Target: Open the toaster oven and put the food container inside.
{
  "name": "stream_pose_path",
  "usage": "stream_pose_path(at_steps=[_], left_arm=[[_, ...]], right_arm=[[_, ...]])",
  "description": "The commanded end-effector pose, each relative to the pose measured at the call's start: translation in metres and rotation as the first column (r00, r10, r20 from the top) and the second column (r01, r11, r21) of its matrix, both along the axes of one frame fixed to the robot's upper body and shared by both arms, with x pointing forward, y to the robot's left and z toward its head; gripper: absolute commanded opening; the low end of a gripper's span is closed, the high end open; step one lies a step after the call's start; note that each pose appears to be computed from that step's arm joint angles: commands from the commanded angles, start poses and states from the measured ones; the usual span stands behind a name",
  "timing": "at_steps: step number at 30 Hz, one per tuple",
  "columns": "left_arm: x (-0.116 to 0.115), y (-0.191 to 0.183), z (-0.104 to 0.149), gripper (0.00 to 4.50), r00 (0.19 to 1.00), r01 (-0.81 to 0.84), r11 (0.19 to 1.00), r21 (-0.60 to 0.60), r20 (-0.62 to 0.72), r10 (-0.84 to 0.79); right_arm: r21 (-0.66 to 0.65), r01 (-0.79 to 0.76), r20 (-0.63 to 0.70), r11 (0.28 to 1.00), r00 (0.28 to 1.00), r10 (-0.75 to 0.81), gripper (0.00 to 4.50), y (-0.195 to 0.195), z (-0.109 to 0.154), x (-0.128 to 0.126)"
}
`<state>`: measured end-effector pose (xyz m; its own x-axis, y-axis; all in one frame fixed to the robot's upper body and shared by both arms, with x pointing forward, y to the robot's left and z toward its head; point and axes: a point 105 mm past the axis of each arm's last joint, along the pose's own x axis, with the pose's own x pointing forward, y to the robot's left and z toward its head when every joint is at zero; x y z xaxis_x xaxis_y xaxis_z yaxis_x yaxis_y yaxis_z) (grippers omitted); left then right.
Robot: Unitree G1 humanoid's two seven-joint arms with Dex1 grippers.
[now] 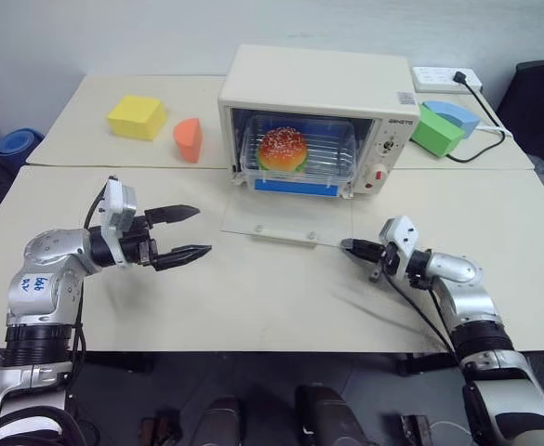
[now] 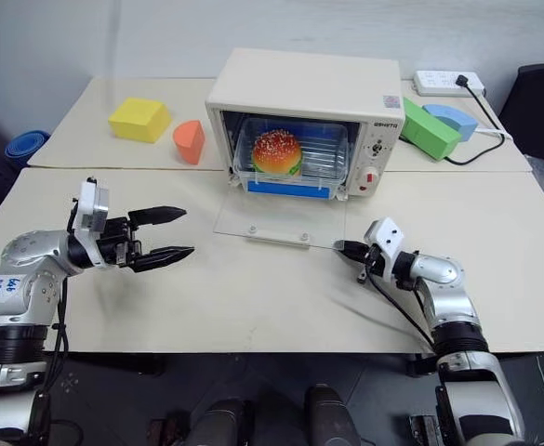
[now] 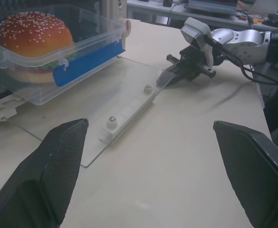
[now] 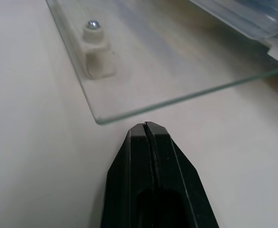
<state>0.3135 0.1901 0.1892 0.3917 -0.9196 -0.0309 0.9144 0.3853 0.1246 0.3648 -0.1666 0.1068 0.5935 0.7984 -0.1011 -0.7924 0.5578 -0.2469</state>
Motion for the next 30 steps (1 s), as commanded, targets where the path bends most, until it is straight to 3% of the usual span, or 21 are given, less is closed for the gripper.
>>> stream_pose_path(at_steps=[1,9,23,30], left_arm=[[-0.002,0.005,0.018,4.48,0.998,-0.022,0.999,-0.039,0.056,0.024],[-0.003,0.009,0.021,4.48,0.997,-0.050,0.997,-0.057,0.047,0.053],[0.000,0.003,0.020,4.48,0.998,-0.046,0.997,-0.061,0.047,0.049],[0.000,0.002,0.016,4.48,0.997,-0.055,0.996,-0.068,0.041,0.058]], right_arm=[[0.137,-0.017,0.083,0.990,0.997,0.006,0.00,0.001,0.034,-0.003],[0.463,-0.051,0.095,0.885,0.995,0.008,0.00,0.006,0.097,-0.009],[0.568,0.008,0.087,0.823,0.994,-0.069,0.00,0.019,0.144,0.031],[0.571,0.022,0.060,0.821,0.996,-0.068,0.00,0.026,0.150,0.041]])
